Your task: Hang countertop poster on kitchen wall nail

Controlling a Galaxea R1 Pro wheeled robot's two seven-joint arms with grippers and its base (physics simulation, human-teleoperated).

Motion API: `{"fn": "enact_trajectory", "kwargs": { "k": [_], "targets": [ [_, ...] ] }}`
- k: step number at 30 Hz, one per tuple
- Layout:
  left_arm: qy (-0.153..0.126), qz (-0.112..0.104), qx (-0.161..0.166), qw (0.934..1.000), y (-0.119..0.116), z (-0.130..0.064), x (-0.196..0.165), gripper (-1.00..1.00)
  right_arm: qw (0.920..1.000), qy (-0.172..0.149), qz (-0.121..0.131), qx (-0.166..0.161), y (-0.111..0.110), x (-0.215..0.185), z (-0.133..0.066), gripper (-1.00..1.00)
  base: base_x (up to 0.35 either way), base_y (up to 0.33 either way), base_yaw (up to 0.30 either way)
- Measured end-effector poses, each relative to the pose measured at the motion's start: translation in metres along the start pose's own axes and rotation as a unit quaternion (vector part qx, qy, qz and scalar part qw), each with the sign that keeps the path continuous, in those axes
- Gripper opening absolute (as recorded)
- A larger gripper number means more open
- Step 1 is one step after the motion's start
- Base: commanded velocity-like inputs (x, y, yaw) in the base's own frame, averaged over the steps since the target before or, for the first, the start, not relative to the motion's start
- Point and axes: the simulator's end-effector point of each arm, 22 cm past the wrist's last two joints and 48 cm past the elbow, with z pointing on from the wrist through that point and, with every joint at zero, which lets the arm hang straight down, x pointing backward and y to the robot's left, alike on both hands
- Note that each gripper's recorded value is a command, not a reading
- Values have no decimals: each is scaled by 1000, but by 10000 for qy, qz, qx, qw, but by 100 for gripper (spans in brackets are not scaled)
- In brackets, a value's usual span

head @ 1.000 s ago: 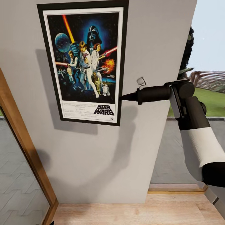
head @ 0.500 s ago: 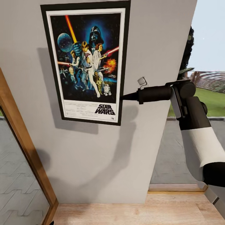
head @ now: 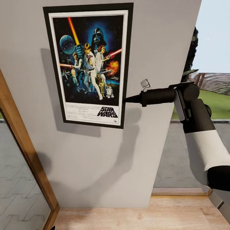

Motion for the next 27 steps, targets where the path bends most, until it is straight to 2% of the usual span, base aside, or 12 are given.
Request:
{"fn": "enact_trajectory", "kwargs": {
  "k": [8,27],
  "targets": [
    [0,1,1,10000,0,0,0,100,10000,-1,-1,0,0,0,0,-100,13,0,0],
    [0,1,1,10000,0,0,0,100,10000,-1,-2,1,0,0,0,-100,109,0,0]
  ]
}}
